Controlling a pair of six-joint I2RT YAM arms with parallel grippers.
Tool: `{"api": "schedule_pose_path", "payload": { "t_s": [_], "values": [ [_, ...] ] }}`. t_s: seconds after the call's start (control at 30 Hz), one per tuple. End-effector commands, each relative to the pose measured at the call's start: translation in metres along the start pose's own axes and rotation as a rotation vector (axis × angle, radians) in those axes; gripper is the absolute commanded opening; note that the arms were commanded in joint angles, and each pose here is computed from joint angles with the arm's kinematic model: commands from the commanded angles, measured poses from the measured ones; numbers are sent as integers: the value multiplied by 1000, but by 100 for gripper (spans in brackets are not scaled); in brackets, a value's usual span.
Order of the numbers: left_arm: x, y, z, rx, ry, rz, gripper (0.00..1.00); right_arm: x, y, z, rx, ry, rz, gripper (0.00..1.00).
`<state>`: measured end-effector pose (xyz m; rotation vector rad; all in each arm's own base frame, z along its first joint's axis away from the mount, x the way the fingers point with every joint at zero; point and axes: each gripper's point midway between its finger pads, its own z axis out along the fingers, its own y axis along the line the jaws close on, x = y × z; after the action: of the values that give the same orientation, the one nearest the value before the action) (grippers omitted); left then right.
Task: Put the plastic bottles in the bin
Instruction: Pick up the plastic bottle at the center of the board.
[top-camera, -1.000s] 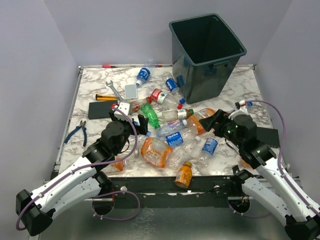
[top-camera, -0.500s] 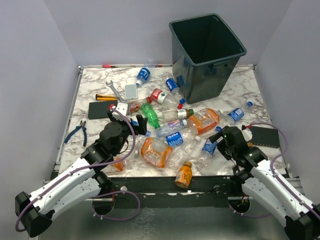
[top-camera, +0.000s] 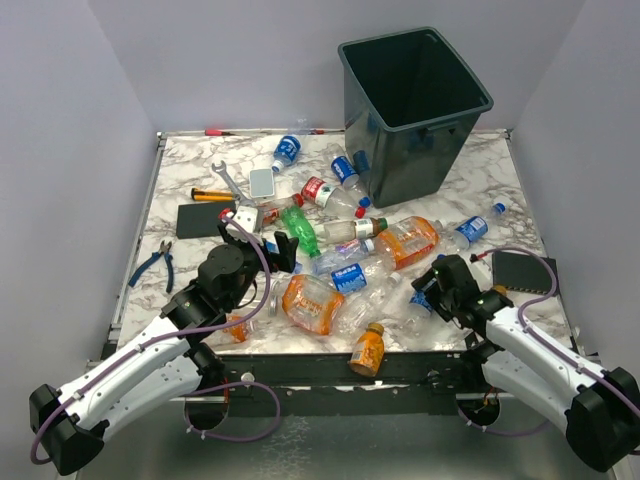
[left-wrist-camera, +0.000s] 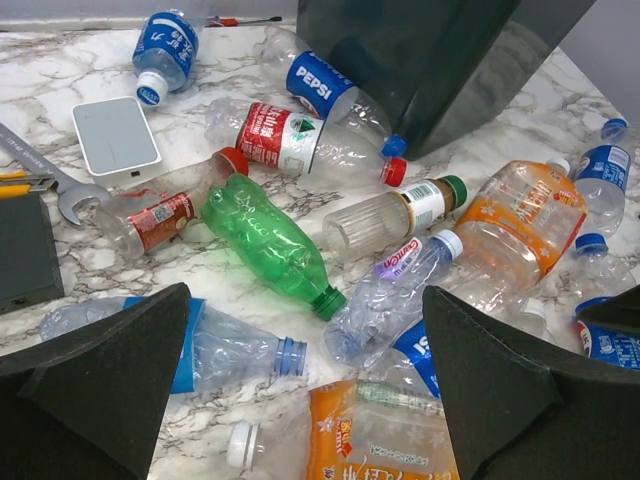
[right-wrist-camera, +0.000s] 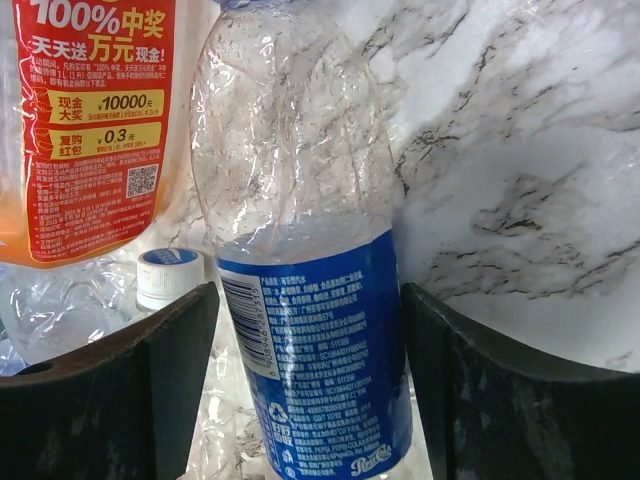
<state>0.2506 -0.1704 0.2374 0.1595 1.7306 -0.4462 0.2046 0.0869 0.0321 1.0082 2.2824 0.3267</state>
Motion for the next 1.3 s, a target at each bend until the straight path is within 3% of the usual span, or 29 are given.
{"api": "schedule_pose_path", "payload": {
  "t_s": [0.0,0.23,0.33,0.5,0.6,0.7,0.8,0.93,1.03,1.27],
  "values": [
    [-6,-7,-4,39,-5,-4,99,2,4,6,-38,-1,-10,74],
    [-5,-8,-4,48,-3,1,99,-3,18,-11,-109,3,-28,57],
    [-7,-6,-5,40,-11,-1,99,-14,44,-41,-238,-1,-101,50],
    [-26,-14,-12,82,-96,-104,99,-10,128,-142,-830,31,-397,47],
    [-51,-46,-26,265,-177,-191,99,6,158,-209,-1179,94,-522,47],
    [-75,-93,-50,541,-203,-244,99,12,173,-257,-1422,128,-559,47],
    [-91,-136,-72,797,-175,-316,99,8,186,-285,-1577,101,-563,47],
    [-95,-168,-81,974,-75,-395,99,-5,204,-309,-1697,19,-525,45],
    [-92,-175,-80,1012,-47,-419,99,-13,219,-323,-1780,-19,-459,44],
    [-106,-179,-85,1051,-108,-455,99,-14,261,-343,-1882,-81,-328,44]
  ]
}}
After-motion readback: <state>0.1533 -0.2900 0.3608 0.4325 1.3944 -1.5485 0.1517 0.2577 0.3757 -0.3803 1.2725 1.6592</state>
